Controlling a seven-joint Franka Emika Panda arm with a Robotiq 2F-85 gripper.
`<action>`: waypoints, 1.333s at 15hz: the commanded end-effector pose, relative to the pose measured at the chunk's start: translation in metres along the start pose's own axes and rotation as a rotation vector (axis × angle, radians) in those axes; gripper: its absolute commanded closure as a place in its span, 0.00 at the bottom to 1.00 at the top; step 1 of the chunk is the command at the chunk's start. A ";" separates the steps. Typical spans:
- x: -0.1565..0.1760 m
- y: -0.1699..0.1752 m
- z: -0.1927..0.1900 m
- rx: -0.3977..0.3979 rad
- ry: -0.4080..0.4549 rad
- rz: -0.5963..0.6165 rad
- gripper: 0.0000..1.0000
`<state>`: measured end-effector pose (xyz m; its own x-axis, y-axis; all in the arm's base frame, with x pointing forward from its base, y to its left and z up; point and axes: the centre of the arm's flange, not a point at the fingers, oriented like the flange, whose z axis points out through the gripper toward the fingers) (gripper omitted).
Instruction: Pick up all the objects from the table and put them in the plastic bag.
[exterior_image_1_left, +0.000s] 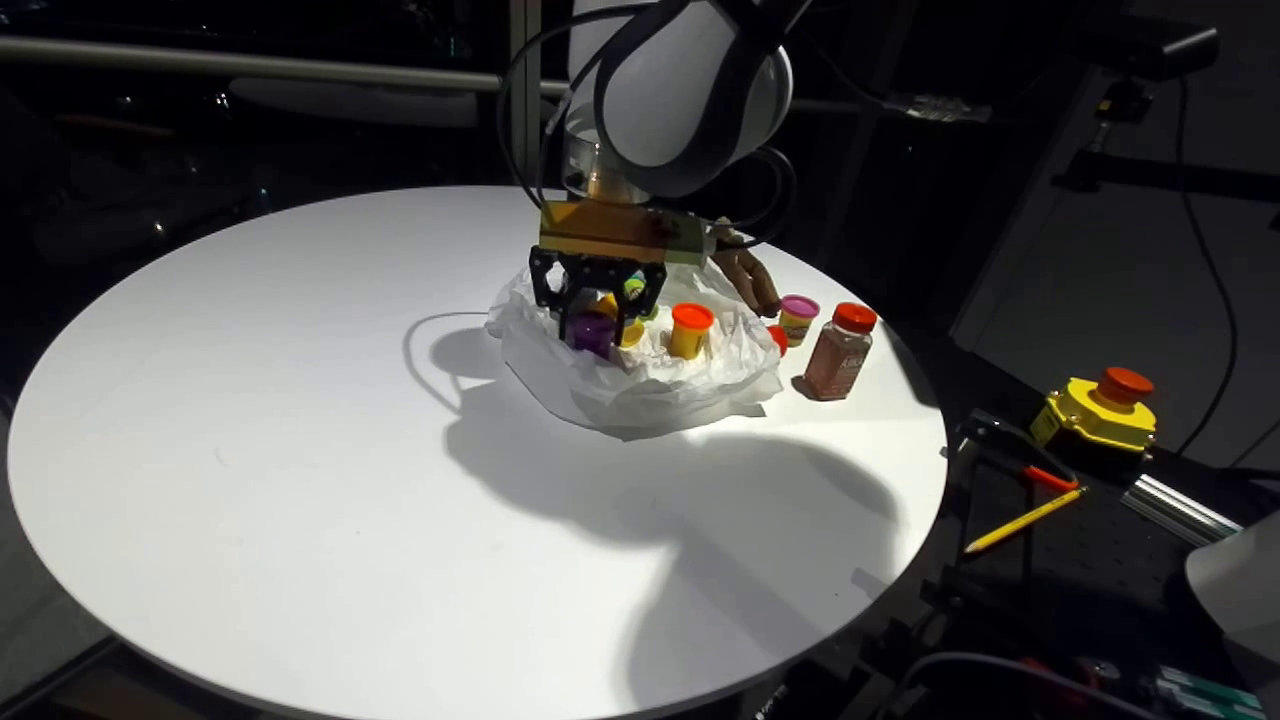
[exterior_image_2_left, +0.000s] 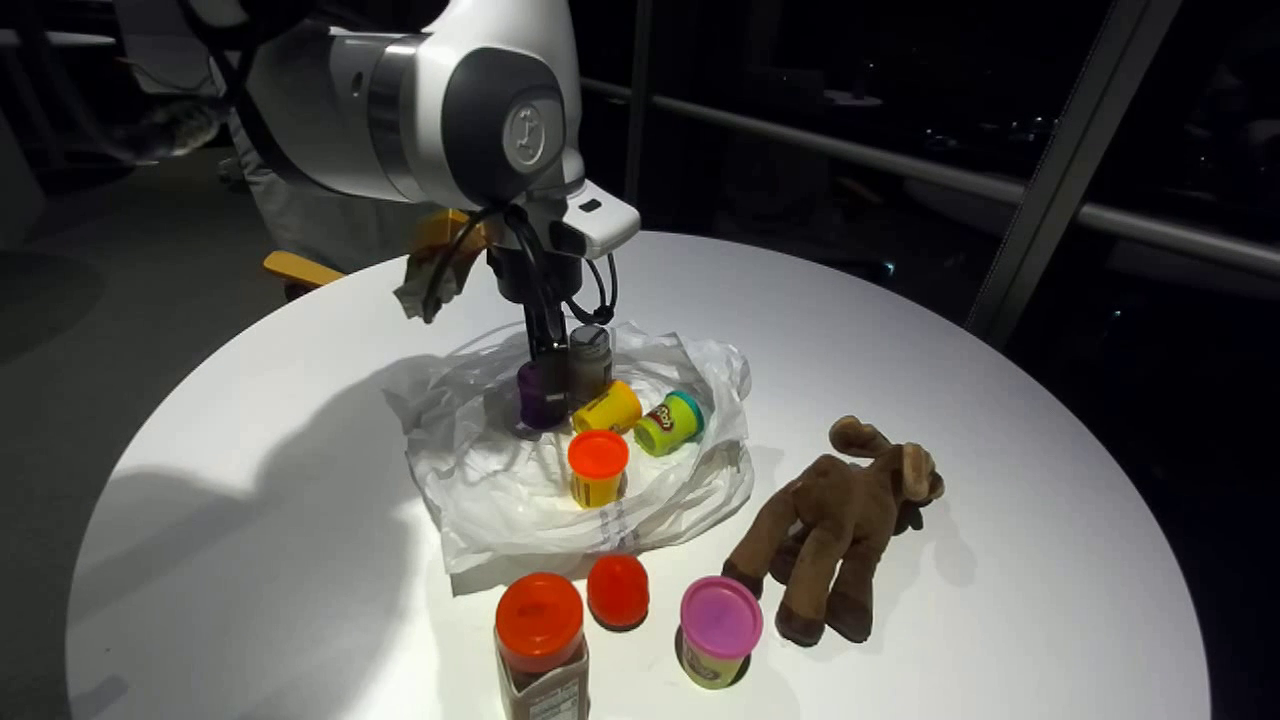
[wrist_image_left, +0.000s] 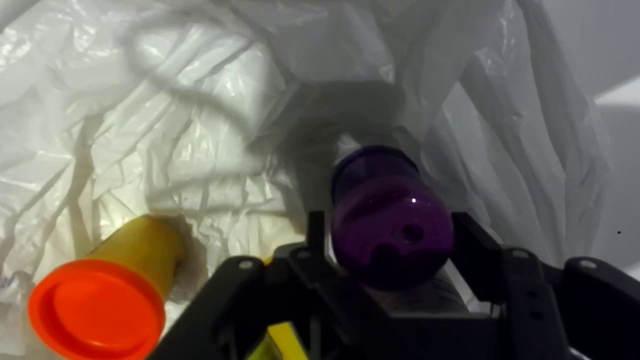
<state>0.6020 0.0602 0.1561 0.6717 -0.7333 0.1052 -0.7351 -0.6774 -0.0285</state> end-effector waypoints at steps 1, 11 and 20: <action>-0.019 0.008 -0.034 0.009 0.035 -0.086 0.02; -0.070 0.111 -0.159 -0.073 0.170 -0.400 0.00; -0.023 0.219 -0.171 0.004 0.042 -0.234 0.00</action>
<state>0.4291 -0.0385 0.3214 0.8255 -0.5274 0.2010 -0.5458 -0.8366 0.0463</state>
